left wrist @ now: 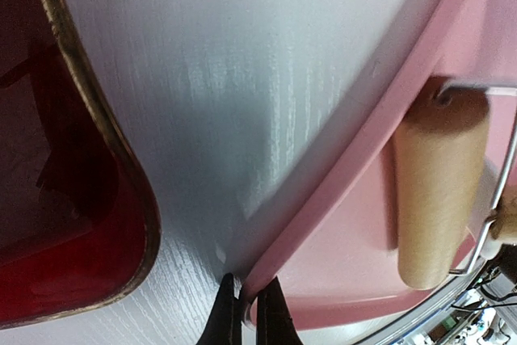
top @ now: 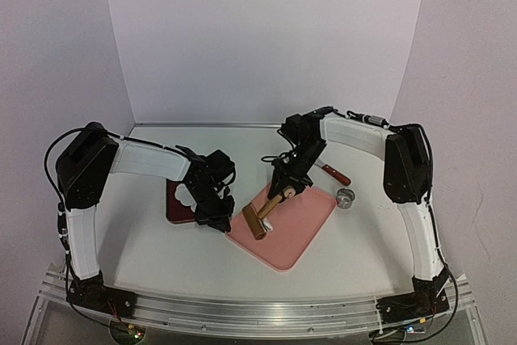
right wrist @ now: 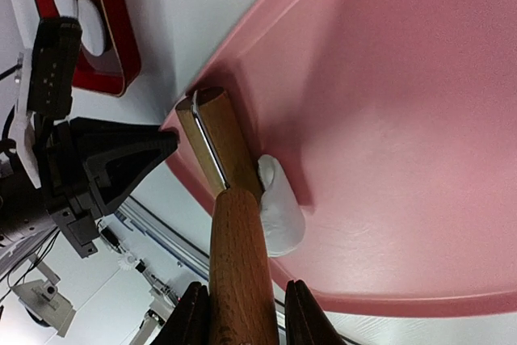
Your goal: Roll out the dumpling wrappers from the dough
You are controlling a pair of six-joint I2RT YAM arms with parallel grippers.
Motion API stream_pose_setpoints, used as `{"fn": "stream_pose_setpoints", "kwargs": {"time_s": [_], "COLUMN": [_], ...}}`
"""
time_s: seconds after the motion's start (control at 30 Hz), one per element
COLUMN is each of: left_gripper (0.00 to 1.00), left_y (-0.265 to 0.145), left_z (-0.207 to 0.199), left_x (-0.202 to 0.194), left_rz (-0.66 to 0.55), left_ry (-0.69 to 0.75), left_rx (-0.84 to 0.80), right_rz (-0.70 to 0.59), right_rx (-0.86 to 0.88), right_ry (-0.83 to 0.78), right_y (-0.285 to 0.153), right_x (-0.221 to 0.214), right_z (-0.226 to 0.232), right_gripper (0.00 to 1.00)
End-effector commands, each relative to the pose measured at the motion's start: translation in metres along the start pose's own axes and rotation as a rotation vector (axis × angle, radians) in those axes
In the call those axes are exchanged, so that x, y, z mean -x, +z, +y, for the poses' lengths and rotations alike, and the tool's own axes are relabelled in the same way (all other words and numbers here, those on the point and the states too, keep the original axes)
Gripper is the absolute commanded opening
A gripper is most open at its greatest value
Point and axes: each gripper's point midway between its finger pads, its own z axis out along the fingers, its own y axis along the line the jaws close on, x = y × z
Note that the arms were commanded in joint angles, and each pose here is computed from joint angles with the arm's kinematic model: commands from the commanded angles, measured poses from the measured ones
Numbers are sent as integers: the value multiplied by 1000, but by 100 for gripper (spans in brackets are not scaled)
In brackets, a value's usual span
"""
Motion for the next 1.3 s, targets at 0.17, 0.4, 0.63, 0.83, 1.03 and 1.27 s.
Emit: {"fn": "stream_pose_setpoints", "kwargs": {"time_s": [0.17, 0.4, 0.63, 0.83, 1.03, 1.27], "left_gripper": [0, 0, 2, 21, 38, 44], "left_y": [2, -10, -24, -55, -75, -58], "left_z": [-9, -12, -20, -31, -50, -38], "left_x": [13, 15, 13, 12, 22, 19], "left_rz": [-46, -68, -79, -122, -152, -86], "left_ry": [-5, 0, 25, 39, 103, 99], "left_rx": [1, 2, -30, -60, -89, -19], "right_rz": [17, -117, -146, -252, -318, -264], "right_rx": [-339, -72, 152, 86, -85, -273], "right_ry": [51, -115, -225, -193, -233, -388], "right_y": [52, -21, -80, -119, -131, -129], "right_x": [1, 2, -32, -51, -51, -44], "right_z": [-74, 25, 92, 88, 58, 32], "right_gripper": [0, 0, 0, 0, 0, 0]}}
